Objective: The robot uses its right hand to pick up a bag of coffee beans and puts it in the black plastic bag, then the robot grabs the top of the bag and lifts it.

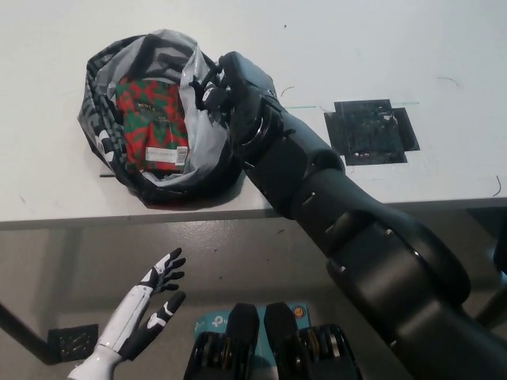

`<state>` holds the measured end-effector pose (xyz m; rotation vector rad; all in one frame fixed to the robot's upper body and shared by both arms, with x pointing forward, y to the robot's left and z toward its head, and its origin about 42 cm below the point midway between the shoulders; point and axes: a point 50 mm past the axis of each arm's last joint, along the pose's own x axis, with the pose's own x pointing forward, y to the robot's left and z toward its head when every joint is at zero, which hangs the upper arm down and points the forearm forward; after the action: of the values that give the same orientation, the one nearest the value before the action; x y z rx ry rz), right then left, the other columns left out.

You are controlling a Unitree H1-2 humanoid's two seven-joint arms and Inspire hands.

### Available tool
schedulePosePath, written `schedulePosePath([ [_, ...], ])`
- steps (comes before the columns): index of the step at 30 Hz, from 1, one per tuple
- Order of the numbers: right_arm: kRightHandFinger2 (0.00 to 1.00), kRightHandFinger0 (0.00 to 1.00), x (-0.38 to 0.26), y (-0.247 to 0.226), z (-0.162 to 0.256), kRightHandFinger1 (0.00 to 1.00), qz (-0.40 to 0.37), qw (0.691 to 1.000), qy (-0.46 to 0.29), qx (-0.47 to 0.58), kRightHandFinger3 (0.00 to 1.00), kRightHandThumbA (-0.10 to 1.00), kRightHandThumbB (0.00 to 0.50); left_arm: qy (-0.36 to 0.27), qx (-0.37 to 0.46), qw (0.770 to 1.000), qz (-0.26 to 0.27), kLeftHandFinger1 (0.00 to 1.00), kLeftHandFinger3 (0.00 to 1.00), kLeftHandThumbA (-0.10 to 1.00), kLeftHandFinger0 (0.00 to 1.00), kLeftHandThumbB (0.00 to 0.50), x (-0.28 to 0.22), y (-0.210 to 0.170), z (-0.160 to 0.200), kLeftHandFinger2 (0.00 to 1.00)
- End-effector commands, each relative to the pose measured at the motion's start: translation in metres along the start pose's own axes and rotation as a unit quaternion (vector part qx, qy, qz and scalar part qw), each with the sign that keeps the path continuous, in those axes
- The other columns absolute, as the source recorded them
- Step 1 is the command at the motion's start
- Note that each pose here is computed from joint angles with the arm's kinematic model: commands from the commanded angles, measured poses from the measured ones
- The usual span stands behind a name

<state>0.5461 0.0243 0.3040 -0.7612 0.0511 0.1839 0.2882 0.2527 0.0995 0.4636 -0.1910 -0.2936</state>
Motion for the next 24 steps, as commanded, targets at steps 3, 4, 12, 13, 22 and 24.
schedulePosePath([
  [3, 0.13, 0.00, 0.002, -0.028, 0.037, 0.00, -0.033, 0.997, -0.043, 0.048, 0.31, -0.10, 0.199, -0.025, 0.017, 1.000, -0.008, 0.87, 1.00, 0.97, 0.83, 0.218, 0.007, 0.007, 0.009, 0.94],
  [4, 0.13, 0.00, 0.002, -0.028, 0.038, 0.00, -0.032, 0.997, -0.042, 0.053, 0.31, -0.10, 0.199, -0.025, 0.019, 0.999, -0.009, 0.87, 1.00, 0.97, 0.83, 0.218, 0.007, 0.007, 0.009, 0.94],
  [12, 1.00, 1.00, 0.000, -0.039, 0.066, 1.00, -0.011, 0.994, -0.090, 0.058, 1.00, 1.00, 0.500, -0.023, 0.006, 1.000, -0.010, 0.87, 1.00, 0.95, 0.86, 0.205, 0.007, 0.006, 0.009, 0.92],
  [13, 1.00, 1.00, -0.001, -0.039, 0.070, 1.00, -0.012, 0.994, -0.094, 0.052, 1.00, 0.98, 0.500, -0.024, 0.004, 1.000, -0.011, 0.86, 1.00, 0.94, 0.86, 0.206, 0.006, 0.006, 0.009, 0.92],
  [22, 1.00, 1.00, -0.006, -0.030, 0.080, 1.00, -0.012, 0.995, -0.099, 0.027, 1.00, 1.00, 0.500, -0.027, 0.008, 0.999, -0.016, 0.84, 1.00, 0.94, 0.85, 0.202, 0.003, 0.004, 0.008, 0.90],
  [24, 1.00, 1.00, -0.007, -0.030, 0.082, 1.00, -0.015, 0.995, -0.098, 0.021, 1.00, 1.00, 0.500, -0.030, 0.007, 0.999, -0.020, 0.84, 1.00, 0.94, 0.85, 0.202, 0.005, 0.005, 0.009, 0.89],
])
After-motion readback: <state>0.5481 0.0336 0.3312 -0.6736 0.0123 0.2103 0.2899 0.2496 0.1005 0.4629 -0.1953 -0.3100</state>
